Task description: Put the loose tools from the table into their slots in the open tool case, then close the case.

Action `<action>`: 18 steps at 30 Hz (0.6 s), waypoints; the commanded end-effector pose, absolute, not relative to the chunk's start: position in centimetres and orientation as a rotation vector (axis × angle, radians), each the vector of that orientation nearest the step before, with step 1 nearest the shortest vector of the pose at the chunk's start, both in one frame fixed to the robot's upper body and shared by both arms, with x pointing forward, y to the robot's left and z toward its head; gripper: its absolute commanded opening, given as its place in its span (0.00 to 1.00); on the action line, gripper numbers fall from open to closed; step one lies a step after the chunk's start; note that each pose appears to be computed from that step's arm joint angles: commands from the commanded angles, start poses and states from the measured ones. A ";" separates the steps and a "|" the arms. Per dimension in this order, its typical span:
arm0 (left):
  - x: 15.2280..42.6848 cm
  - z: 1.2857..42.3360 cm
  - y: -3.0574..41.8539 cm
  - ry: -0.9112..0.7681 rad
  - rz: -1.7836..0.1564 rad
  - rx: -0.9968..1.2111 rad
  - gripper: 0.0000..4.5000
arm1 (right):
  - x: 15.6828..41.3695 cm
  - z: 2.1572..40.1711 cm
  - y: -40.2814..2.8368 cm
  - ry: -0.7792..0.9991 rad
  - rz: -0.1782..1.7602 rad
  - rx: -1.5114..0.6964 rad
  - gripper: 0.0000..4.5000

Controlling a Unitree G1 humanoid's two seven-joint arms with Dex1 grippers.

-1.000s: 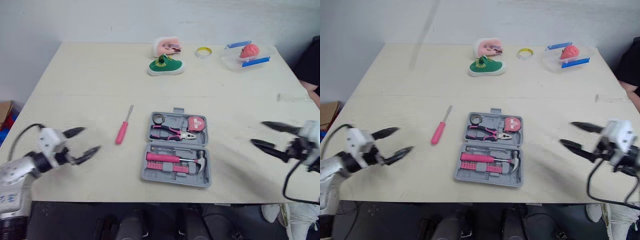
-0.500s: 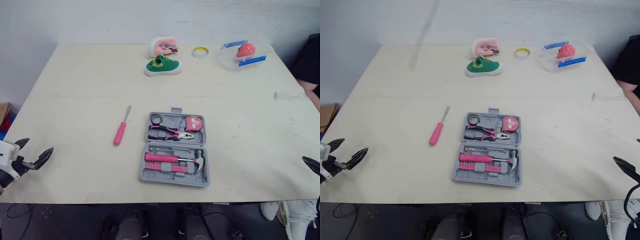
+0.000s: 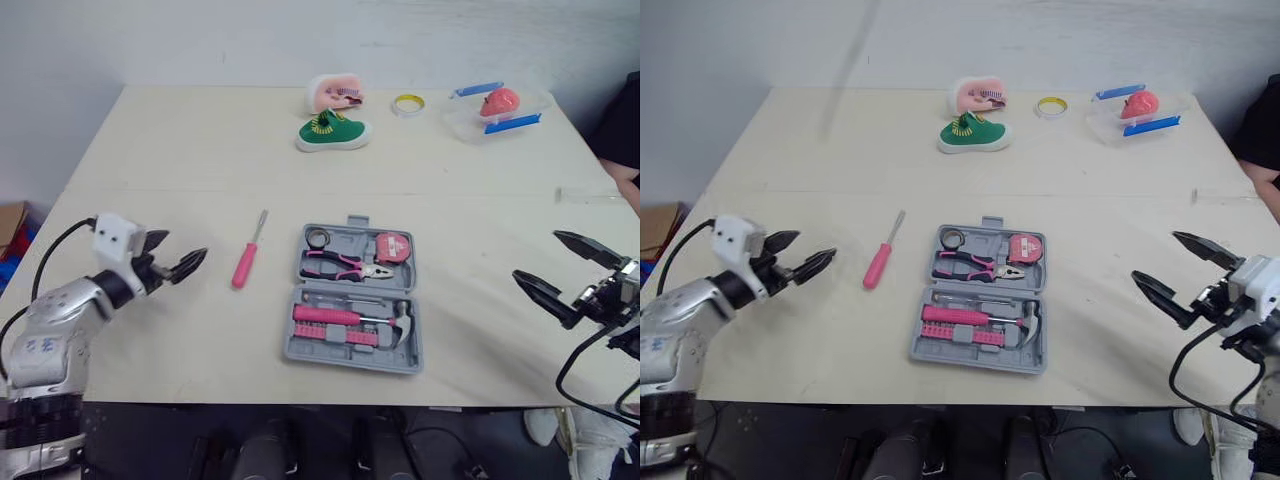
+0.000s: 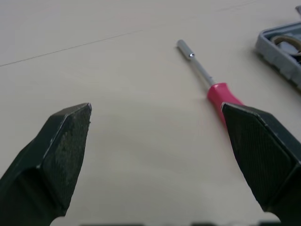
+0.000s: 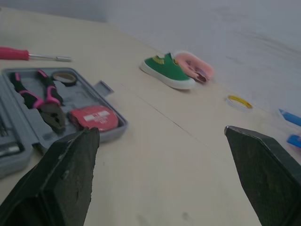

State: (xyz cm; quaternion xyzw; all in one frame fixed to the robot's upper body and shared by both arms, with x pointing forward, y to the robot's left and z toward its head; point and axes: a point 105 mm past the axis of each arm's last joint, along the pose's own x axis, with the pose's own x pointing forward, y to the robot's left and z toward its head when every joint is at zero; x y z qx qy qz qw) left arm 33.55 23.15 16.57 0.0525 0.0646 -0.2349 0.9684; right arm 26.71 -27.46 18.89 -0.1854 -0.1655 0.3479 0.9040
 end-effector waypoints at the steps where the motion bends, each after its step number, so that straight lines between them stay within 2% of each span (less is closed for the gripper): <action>1: 33.8 16.8 20.7 0.187 -0.475 0.141 1.00 | 26.6 20.2 -25.1 -0.411 0.777 -0.388 0.99; 6: 34.8 15.4 18.5 0.295 -0.399 0.138 1.00 | 26.6 20.6 -22.4 -0.446 0.855 -0.377 0.99; 9: 35.2 14.5 18.9 0.340 -0.317 0.140 1.00 | 26.5 21.0 -21.5 -0.459 0.891 -0.384 0.99; 17: 35.3 12.2 17.2 0.422 -0.319 0.078 1.00 | 26.4 21.3 -20.1 -0.473 0.943 -0.398 0.99; 18: 35.3 11.8 17.0 0.434 -0.326 0.071 0.87 | 26.4 21.3 -20.0 -0.473 0.945 -0.398 1.00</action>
